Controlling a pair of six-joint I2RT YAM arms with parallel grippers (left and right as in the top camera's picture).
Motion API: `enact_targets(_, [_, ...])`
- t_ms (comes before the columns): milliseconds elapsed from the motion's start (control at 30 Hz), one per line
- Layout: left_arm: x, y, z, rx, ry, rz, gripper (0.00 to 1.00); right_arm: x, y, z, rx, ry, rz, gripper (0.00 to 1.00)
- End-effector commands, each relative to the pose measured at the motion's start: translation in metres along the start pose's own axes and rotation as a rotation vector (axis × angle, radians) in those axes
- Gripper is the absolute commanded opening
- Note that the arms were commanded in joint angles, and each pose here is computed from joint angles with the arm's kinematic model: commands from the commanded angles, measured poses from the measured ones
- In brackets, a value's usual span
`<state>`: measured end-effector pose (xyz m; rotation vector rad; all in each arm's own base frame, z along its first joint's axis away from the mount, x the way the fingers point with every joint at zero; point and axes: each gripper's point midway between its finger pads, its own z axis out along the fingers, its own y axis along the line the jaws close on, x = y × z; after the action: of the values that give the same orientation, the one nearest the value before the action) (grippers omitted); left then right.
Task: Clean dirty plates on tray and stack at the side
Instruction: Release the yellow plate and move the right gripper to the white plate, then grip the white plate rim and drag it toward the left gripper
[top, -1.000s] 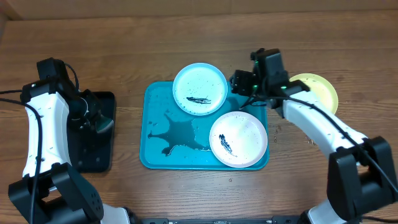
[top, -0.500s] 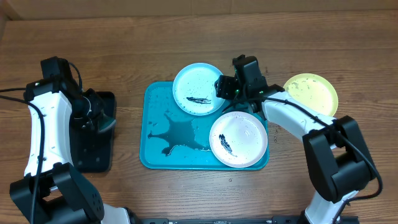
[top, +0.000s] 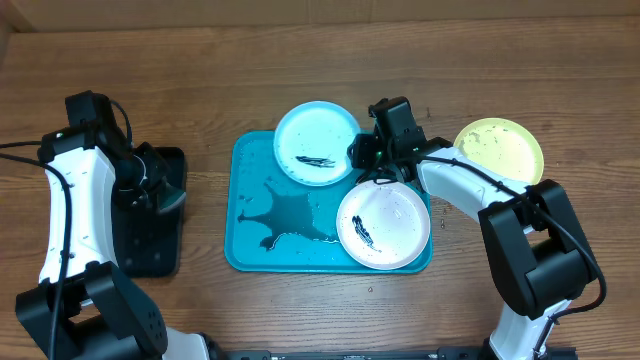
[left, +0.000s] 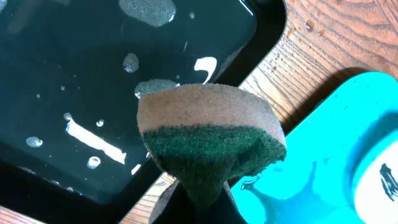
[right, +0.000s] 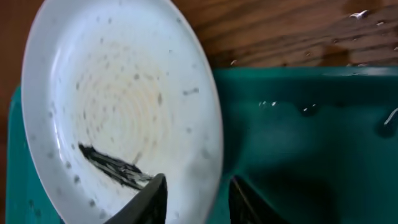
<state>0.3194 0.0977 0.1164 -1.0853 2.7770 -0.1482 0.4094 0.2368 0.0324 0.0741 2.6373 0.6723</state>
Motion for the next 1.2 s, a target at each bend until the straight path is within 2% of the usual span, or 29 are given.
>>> enact_targets(0, [0.002, -0.004, -0.002, 0.016, -0.004, 0.035, 0.04, 0.013, 0.015, 0.002, -0.049, 0.044, -0.015, 0.29])
enact_targets(133, [0.003, -0.006, -0.002, 0.015, -0.003, 0.04, 0.04, 0.033, 0.036, 0.006, -0.076, 0.087, -0.058, 0.14])
enact_targets(367, [0.003, -0.006, -0.002, 0.015, -0.001, 0.04, 0.04, 0.09, 0.097, 0.006, -0.166, 0.213, -0.179, 0.12])
enact_targets(533, [0.004, -0.006, -0.002, 0.014, 0.0, 0.041, 0.04, 0.083, 0.117, -0.014, -0.132, 0.214, -0.244, 0.12])
enact_targets(633, [0.003, -0.006, -0.002, 0.015, 0.0, 0.041, 0.04, 0.054, 0.117, -0.035, -0.043, 0.139, -0.304, 0.2])
enact_targets(767, [0.003, -0.006, -0.002, 0.015, -0.002, 0.041, 0.04, 0.011, 0.121, -0.051, 0.058, -0.008, -0.497, 0.54])
enact_targets(800, [0.003, -0.006, -0.002, 0.016, -0.001, 0.041, 0.04, 0.002, 0.115, -0.052, 0.103, -0.047, -0.518, 0.57])
enact_targets(900, [0.003, -0.006, -0.002, 0.015, -0.002, 0.041, 0.04, -0.024, 0.092, -0.054, 0.249, -0.142, -0.507, 0.57])
enact_targets(1000, [0.003, -0.006, -0.002, 0.016, -0.001, 0.041, 0.04, -0.038, 0.073, -0.047, 0.302, -0.169, -0.47, 0.59])
enact_targets(1167, [0.003, -0.006, -0.002, 0.016, -0.001, 0.041, 0.04, -0.047, 0.028, -0.021, 0.336, -0.143, -0.254, 0.59])
